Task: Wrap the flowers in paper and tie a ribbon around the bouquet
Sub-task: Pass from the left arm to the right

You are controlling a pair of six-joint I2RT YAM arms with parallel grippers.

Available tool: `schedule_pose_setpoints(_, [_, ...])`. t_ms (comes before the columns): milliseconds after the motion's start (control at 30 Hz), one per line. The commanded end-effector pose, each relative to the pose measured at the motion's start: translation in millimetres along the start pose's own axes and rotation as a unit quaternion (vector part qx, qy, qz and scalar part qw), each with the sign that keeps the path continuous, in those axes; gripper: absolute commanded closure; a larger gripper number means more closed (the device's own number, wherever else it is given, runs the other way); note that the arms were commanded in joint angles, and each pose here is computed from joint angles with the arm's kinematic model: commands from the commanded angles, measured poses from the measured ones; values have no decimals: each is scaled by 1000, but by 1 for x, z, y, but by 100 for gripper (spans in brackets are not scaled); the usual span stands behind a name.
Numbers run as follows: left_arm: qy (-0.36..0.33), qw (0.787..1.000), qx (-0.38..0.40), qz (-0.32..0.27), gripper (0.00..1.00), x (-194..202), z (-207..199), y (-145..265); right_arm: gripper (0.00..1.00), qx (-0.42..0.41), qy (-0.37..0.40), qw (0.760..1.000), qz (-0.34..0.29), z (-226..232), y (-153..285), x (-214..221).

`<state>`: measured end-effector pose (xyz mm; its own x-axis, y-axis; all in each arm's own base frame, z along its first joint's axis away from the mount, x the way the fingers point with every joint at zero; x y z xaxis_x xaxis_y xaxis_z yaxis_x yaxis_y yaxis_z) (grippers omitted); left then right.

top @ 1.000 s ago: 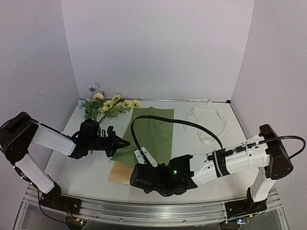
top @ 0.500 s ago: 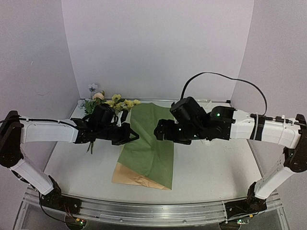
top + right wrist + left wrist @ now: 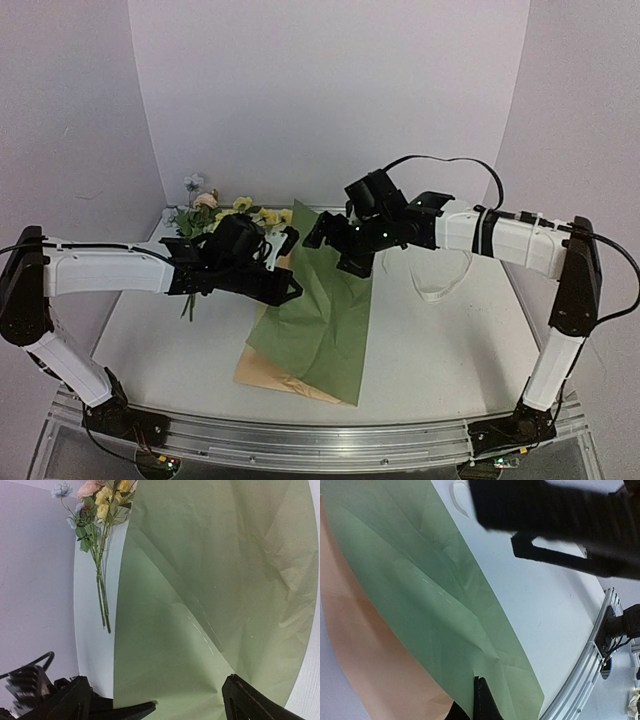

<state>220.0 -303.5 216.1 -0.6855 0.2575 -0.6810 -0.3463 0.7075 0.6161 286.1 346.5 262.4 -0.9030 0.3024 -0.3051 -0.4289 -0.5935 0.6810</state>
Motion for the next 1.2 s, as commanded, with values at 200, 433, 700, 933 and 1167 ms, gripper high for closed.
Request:
schedule_pose_setpoints(200, [-139, 990, 23, -17, 100, -16, -17, 19, 7, -101, -43, 993, 41, 39, -19, -28])
schedule_pose_setpoints(433, [-158, 987, 17, -27, 100, -17, -19, 24, 10, -102, -67, 990, 65, 37, -39, -27])
schedule_pose_setpoints(700, [-170, 985, 10, -39, 100, -10, -18, 31, 11, -130, -93, 986, 51, 38, -40, -37])
schedule_pose_setpoints(933, [-186, 982, -21, -37, 100, -6, -15, 35, 17, -126, -97, 985, 60, 37, -46, -35])
schedule_pose_setpoints(1167, [-198, 978, -46, -54, 100, -10, -16, 44, 18, -76, -61, 994, 56, 23, -34, -30])
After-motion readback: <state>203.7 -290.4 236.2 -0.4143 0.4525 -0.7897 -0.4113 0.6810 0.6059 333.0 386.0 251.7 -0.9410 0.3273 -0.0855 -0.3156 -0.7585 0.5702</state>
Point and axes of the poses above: each gripper's point midway between its finger pads, its own y axis back along the fingers, its own z axis along the line the jaws close on, x = y × z, the point moved 9 cm from there along y, back along the fingers, and after that the axes turned 3 degrees about -y, right-handed, at the moved point
